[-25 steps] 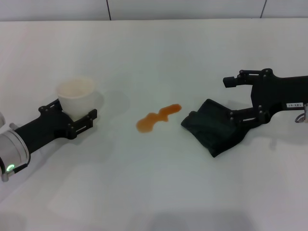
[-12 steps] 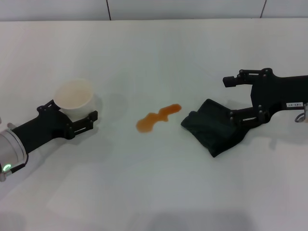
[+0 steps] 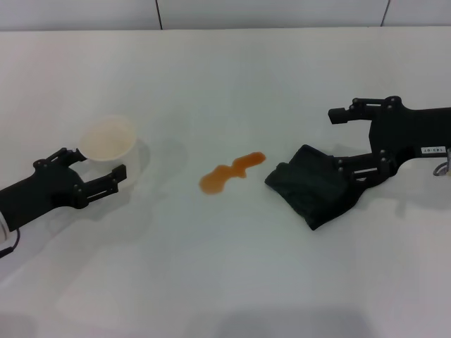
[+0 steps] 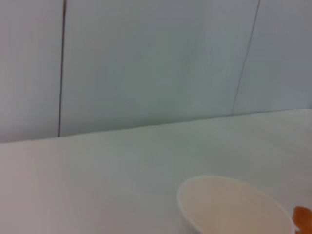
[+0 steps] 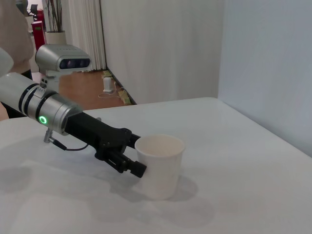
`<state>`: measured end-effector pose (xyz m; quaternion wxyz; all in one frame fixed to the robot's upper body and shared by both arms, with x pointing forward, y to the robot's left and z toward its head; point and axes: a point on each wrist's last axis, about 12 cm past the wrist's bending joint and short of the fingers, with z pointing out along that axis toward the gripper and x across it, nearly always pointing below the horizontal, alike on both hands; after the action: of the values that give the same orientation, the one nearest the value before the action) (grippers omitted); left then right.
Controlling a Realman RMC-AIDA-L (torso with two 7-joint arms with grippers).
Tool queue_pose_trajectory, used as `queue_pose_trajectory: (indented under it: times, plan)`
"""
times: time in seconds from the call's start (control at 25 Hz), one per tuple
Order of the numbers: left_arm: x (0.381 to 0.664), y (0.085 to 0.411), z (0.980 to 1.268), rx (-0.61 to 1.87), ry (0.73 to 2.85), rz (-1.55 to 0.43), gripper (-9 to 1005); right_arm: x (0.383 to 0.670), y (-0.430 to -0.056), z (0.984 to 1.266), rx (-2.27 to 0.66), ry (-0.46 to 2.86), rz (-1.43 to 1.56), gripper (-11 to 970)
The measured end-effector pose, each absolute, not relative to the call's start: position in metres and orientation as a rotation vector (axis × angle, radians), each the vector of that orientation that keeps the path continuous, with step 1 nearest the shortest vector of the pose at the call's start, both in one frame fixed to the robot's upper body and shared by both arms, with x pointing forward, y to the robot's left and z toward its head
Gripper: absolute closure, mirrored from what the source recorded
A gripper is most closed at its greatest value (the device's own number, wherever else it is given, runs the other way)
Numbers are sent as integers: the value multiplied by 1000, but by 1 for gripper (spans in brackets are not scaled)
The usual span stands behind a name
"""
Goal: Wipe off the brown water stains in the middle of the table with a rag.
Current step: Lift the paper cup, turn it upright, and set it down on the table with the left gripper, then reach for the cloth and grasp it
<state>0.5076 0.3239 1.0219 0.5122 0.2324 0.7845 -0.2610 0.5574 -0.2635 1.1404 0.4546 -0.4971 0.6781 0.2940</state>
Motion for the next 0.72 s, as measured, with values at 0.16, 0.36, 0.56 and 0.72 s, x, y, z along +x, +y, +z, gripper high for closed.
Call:
queue_pose_trajectory:
  times: [0.16, 0.36, 0.56, 0.72]
  plan:
    - [505, 331, 1025, 538, 1920, -649, 106, 558, -263, 1141, -1228, 1671, 727, 120]
    - [500, 345, 1036, 516, 1928, -680, 107, 558, -262, 1142, -1221, 1663, 734, 120]
    - [494, 362, 1051, 502, 1968, -714, 107, 557, -263, 1142, -1221, 1663, 736, 120]
    - [492, 375, 1063, 497, 2002, -743, 106, 557, -263, 1142, -1220, 1663, 737, 120]
